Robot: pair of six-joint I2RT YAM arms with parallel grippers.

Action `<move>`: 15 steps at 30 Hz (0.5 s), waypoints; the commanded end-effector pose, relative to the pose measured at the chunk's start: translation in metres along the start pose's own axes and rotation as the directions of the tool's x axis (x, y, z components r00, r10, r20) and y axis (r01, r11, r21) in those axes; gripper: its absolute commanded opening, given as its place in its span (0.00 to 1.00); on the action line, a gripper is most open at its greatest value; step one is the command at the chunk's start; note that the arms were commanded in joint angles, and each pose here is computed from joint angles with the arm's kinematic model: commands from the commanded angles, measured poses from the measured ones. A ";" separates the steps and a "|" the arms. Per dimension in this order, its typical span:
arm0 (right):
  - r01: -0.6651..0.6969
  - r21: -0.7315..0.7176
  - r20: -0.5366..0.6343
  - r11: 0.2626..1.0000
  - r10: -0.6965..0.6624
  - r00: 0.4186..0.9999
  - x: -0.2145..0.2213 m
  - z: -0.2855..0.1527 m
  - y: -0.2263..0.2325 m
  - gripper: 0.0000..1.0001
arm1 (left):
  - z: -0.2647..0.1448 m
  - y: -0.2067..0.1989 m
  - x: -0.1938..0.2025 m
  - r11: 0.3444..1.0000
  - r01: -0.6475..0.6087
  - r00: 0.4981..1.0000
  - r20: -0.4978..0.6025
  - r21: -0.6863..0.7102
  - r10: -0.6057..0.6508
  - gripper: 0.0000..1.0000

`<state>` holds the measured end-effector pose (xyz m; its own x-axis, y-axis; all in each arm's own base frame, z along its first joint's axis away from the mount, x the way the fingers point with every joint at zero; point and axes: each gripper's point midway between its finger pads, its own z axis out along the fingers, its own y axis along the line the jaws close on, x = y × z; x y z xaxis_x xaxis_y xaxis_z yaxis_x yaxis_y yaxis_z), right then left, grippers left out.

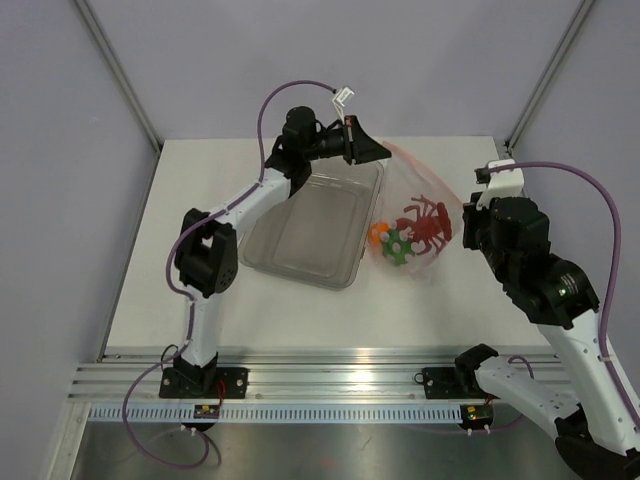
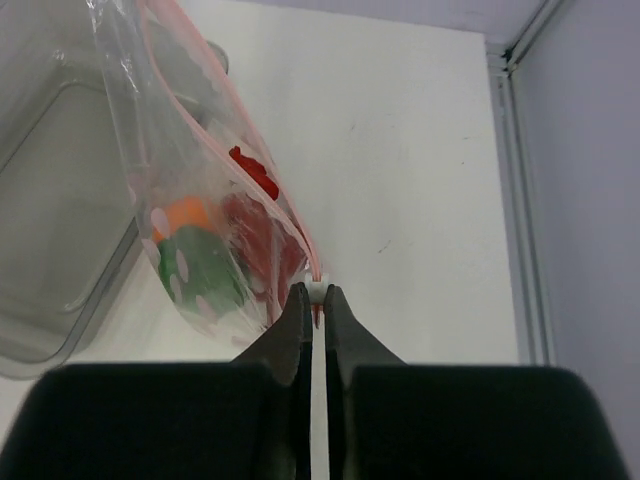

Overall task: Place the food in the zip-top bag and seal the zipper
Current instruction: Place the zipper food storage bag at the center of the board.

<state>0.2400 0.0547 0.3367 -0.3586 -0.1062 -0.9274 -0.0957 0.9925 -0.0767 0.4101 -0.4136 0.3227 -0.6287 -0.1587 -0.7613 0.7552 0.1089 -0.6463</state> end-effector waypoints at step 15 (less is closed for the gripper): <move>0.106 -0.402 0.080 0.909 -0.080 0.994 -0.021 -0.010 0.071 0.55 | -0.020 -0.010 -0.111 0.990 -0.057 0.972 0.232 0.130 0.026 0.95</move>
<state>0.2494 0.0792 0.3758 -0.2310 -0.1462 -0.9619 -0.2360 0.9675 -0.0904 0.4583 -0.4295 0.3673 -0.6051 -0.2652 -0.7507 0.7795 -0.0052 -0.6264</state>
